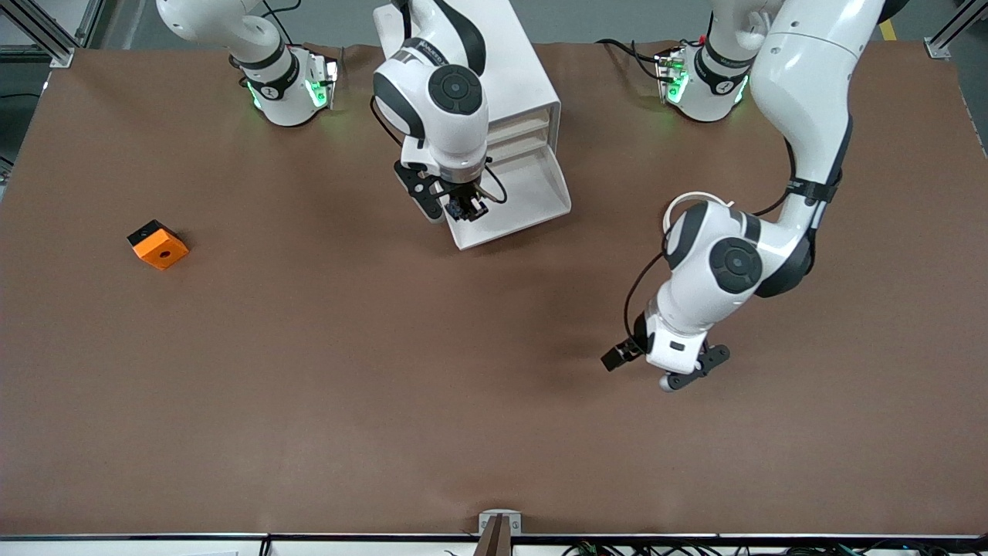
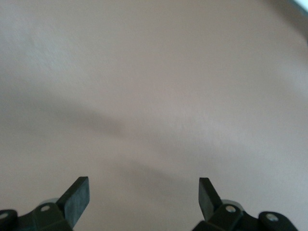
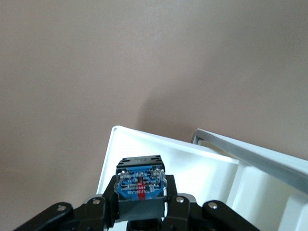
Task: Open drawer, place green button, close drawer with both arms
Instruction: 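Carry the green button with the right gripper over the open drawer, then lower the button into the drawer and open the right gripper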
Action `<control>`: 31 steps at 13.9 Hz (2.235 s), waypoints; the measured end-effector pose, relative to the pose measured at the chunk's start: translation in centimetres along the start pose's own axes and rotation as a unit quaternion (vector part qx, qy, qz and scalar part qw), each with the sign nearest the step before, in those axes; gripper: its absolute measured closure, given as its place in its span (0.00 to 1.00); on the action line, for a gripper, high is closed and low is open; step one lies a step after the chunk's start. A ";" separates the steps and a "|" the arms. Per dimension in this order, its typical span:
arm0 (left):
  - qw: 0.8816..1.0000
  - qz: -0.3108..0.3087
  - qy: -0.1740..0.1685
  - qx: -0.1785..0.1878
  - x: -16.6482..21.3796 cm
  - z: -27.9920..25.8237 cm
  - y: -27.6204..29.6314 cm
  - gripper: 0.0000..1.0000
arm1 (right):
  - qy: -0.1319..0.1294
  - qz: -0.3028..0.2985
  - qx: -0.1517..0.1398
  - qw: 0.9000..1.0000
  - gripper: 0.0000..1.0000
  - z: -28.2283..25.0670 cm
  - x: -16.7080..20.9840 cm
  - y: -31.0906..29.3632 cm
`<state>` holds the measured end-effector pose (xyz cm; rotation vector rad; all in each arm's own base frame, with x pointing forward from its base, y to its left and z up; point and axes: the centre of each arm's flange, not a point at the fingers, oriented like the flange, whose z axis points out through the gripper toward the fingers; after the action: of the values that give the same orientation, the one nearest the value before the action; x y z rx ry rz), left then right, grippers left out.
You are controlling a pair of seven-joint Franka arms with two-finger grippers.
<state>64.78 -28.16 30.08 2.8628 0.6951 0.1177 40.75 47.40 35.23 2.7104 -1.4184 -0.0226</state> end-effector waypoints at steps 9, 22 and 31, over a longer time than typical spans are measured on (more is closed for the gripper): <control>0.998 -0.023 -0.036 0.040 -6.2 3.4 0.9 0.00 | 0.002 0.015 0.024 1.000 0.59 5.3 -2.2 1.3; 0.993 0.023 -0.071 0.086 -16.3 5.8 4.3 0.00 | 0.008 0.010 0.013 1.000 0.59 8.0 -3.8 1.5; 0.993 0.035 -0.072 0.086 -17.7 5.8 4.9 0.00 | -0.002 0.016 0.048 0.999 0.00 2.1 -3.9 -1.4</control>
<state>51.96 -41.59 24.87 3.0225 0.6038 -0.1465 39.59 51.29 32.93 2.7648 -1.5002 0.0449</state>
